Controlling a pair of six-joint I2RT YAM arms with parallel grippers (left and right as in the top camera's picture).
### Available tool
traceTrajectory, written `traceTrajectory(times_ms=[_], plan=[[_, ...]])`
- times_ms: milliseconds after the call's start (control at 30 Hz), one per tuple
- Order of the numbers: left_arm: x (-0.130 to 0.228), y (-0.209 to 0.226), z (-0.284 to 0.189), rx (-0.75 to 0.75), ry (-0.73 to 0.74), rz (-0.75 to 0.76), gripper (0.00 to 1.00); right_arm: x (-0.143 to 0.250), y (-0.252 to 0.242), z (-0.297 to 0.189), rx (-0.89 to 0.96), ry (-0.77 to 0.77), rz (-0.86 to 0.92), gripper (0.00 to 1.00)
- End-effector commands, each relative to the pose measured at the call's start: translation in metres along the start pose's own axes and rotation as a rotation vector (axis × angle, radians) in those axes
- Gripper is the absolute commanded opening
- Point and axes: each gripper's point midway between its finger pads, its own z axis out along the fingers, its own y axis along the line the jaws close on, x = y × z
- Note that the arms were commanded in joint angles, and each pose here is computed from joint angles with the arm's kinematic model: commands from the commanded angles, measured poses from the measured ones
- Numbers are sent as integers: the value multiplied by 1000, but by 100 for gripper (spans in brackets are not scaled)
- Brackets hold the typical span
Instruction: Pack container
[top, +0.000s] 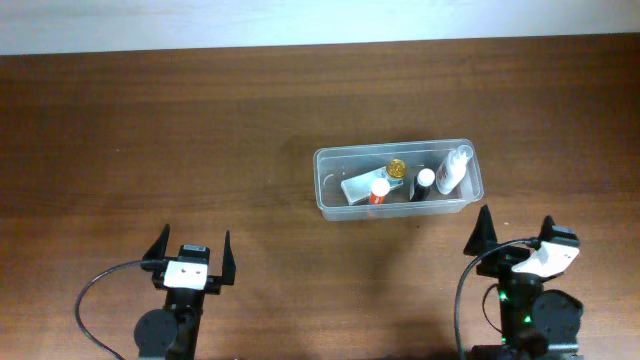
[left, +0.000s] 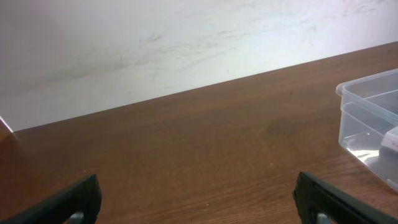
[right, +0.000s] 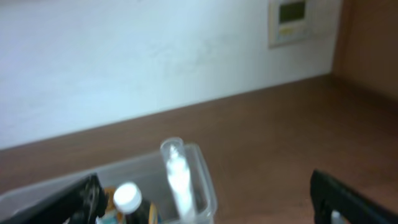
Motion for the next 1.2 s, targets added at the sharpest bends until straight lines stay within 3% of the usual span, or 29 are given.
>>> traceTrajectory(times_ms=[0, 167, 500, 1167], plan=[[2, 2, 0, -9, 4, 15, 99, 15, 7, 5, -60, -41, 9, 98], [2, 2, 0, -9, 4, 15, 100, 26, 13, 9, -111, -83, 12, 98], [2, 2, 0, -9, 4, 15, 99, 65, 14, 13, -131, 36, -78, 98], [2, 2, 0, -9, 4, 15, 99, 65, 14, 13, -128, 34, -103, 98]])
